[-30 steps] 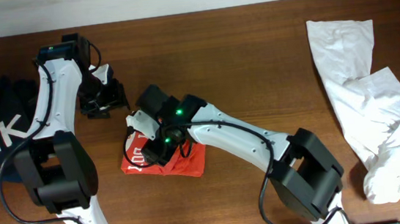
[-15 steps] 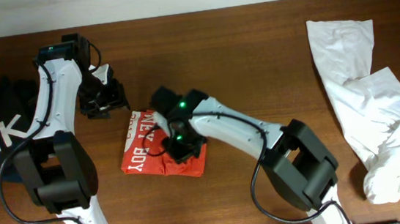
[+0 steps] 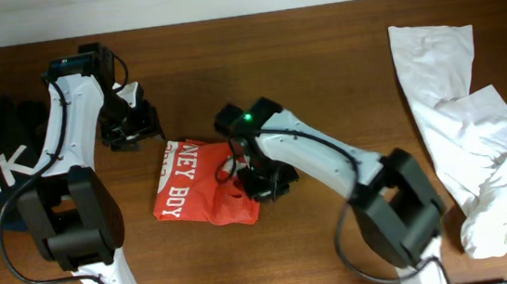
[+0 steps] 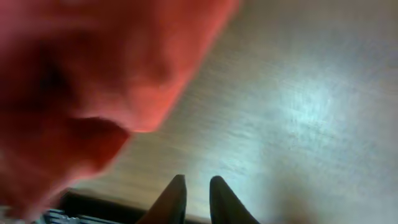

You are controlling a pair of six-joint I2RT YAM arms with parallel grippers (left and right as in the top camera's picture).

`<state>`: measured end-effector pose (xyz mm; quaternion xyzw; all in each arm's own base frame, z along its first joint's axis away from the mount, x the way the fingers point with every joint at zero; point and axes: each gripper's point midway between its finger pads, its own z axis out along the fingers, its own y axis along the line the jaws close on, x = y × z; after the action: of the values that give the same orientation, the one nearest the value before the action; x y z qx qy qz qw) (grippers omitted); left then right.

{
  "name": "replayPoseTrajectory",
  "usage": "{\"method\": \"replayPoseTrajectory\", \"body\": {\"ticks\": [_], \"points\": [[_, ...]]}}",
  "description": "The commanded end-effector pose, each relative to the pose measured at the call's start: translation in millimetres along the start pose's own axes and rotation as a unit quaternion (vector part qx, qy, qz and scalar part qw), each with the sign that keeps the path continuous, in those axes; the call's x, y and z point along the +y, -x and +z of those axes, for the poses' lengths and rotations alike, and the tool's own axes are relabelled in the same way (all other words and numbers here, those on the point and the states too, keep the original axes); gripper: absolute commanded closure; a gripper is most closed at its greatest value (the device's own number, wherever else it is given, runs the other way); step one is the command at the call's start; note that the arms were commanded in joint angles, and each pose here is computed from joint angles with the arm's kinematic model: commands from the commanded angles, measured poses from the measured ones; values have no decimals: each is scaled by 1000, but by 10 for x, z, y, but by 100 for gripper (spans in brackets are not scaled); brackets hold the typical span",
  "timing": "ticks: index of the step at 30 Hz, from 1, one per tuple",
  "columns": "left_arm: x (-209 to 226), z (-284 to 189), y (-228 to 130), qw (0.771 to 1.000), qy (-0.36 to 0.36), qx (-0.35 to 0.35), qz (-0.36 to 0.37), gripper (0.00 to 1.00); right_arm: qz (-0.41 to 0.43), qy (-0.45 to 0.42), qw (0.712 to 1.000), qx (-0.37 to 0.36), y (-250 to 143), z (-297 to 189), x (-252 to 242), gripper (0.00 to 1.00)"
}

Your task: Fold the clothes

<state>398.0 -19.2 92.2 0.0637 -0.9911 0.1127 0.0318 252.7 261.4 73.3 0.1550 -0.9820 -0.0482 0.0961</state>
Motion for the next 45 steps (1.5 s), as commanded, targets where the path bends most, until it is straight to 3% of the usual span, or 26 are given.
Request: {"method": "replayPoseTrajectory", "body": {"ticks": [1, 2, 5, 10, 11, 18, 21, 26, 28, 32, 36, 39, 45], "points": [[45, 32, -17, 1000, 4, 7, -6, 40, -138, 89, 979, -117, 153, -605, 391, 77], [45, 32, -14, 1000, 4, 6, -6, 40, -198, 134, 963, -127, 150, -660, 580, 77], [45, 32, -11, 1000, 4, 5, -6, 40, -252, 193, 940, -122, 115, -649, 821, 77], [45, 32, -11, 1000, 4, 5, -6, 40, -253, 186, 945, -88, 153, -351, 836, 75], [45, 32, -11, 1000, 4, 5, -6, 40, -256, 183, 946, -81, 161, -281, 821, 68], [45, 32, -11, 1000, 4, 5, -6, 40, -221, 70, 973, -12, 48, 336, 290, 66], [45, 32, -11, 1000, 4, 5, -6, 40, -125, -14, 992, 22, -90, 616, -156, 66], [45, 32, -11, 1000, 4, 5, -6, 40, -83, -27, 993, 79, -378, 754, -387, 67], [45, 32, -11, 1000, 4, 5, -6, 40, -80, -32, 993, 84, -401, 732, -415, 73], [45, 32, -11, 1000, 4, 5, -6, 40, -79, -13, 996, 32, -267, 301, -331, 72], [44, 32, -10, 1000, 3, 5, -6, 40, -172, 77, 979, -81, 99, -323, 145, 68], [45, 32, -11, 1000, 4, 5, -6, 40, -197, 123, 967, -102, 176, -329, 352, 68], [43, 32, 8, 1000, 3, 2, -5, 40, -214, 123, 965, -87, 151, 95, 453, 68]]}}
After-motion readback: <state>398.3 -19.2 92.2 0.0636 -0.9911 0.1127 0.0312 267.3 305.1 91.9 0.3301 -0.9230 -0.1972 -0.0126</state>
